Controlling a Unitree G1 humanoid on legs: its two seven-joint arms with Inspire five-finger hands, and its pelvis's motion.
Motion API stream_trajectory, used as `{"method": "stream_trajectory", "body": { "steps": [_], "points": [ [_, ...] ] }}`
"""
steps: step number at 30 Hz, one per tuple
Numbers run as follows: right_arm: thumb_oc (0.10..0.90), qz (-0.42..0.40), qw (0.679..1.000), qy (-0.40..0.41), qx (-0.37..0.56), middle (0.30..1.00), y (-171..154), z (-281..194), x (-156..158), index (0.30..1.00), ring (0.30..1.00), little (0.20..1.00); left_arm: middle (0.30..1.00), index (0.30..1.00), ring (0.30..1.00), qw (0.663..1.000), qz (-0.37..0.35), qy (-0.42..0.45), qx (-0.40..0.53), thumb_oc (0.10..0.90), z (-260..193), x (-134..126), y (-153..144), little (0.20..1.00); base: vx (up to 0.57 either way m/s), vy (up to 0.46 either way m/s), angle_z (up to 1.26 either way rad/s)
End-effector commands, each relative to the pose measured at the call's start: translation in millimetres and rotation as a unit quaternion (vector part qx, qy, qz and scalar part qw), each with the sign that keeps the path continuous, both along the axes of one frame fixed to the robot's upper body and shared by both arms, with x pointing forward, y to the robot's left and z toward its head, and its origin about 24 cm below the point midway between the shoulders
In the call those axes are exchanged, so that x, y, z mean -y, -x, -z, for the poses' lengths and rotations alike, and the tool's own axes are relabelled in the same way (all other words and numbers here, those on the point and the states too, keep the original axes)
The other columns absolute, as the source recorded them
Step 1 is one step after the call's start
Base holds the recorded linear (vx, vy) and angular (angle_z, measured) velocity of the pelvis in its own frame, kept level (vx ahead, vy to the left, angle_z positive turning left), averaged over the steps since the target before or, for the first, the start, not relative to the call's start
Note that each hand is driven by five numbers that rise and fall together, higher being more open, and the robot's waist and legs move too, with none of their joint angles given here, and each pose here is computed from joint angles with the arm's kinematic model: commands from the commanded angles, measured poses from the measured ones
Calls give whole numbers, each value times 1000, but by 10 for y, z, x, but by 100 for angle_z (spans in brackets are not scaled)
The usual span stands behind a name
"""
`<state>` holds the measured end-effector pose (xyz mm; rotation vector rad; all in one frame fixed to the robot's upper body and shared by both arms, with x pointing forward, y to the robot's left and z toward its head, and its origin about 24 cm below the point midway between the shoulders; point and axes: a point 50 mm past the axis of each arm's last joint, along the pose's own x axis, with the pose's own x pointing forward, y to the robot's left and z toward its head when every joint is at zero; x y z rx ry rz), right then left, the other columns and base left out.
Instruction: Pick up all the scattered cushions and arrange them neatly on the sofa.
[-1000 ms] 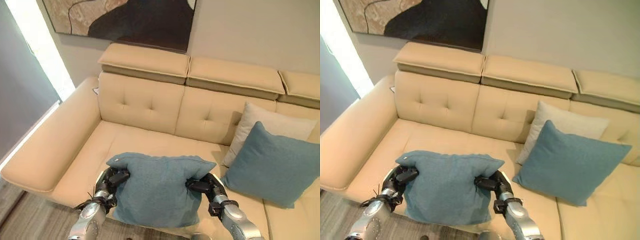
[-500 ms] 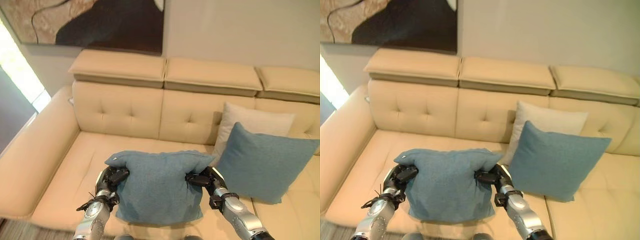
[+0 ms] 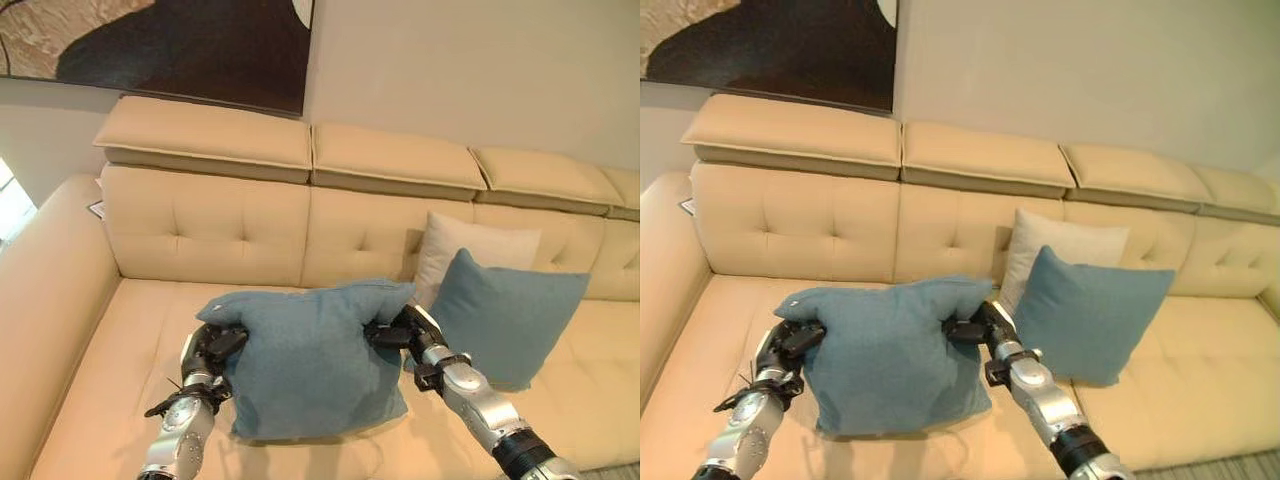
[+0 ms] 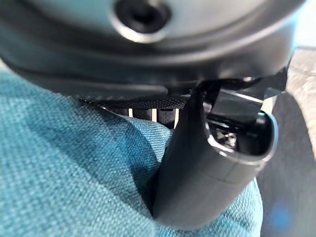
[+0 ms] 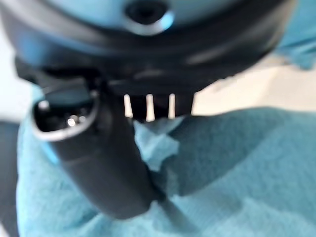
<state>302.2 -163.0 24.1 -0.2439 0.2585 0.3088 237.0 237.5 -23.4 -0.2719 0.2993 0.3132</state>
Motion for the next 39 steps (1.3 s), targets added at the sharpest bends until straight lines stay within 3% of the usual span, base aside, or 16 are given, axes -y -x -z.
{"method": "stream_trajectory", "body": {
  "steps": [1,3,4,5,6,10,13,15,22,31,39],
  "points": [
    [400,-110,965,4,238,300,-550,-1361,-472,300,300,300,300,300,300,953,114,-59,276,400,-1327,581,-947,300,-42,46,-11],
    [400,-110,959,18,262,300,-631,-1563,-480,300,300,300,300,300,300,944,107,-73,303,400,-1544,577,-1067,300,-233,37,-7],
    [400,-109,942,60,313,300,-779,-2000,-549,300,300,300,300,300,300,924,95,-93,358,400,-2025,646,-1289,300,-322,51,-13],
    [400,-109,941,61,315,300,-785,-2023,-551,300,300,300,300,300,300,923,95,-92,361,400,-2047,646,-1300,300,-464,83,-25],
    [400,-91,930,81,347,300,-876,-2316,-579,300,300,300,300,300,300,906,71,-110,403,400,-2465,665,-1431,300,-222,43,-28],
    [400,-66,911,99,395,300,-927,-2682,-615,300,300,300,300,300,300,880,31,-121,459,400,-3032,686,-1508,300,-158,37,-10],
    [400,-38,874,157,458,300,-922,-3052,-578,300,300,300,300,300,300,832,-18,-175,526,400,-3578,660,-1414,300,-21,27,-20],
    [400,-5,868,147,475,300,-945,-3212,-547,300,300,300,300,300,300,804,-54,-205,555,400,-3873,637,-1340,300,51,9,-14],
    [400,77,864,154,474,300,-1027,-3314,-347,300,300,300,300,300,300,805,-132,-217,536,400,-4004,498,-1367,300,30,-20,-15],
    [400,100,839,138,516,300,-955,-3506,-370,300,300,300,300,300,300,808,-230,-227,494,400,-3929,166,-1375,300,23,-57,11],
    [400,81,832,85,542,300,-883,-3659,-743,300,300,300,300,300,300,807,-323,-198,454,400,-4013,-336,-1282,300,40,-62,6]
  ]
}}
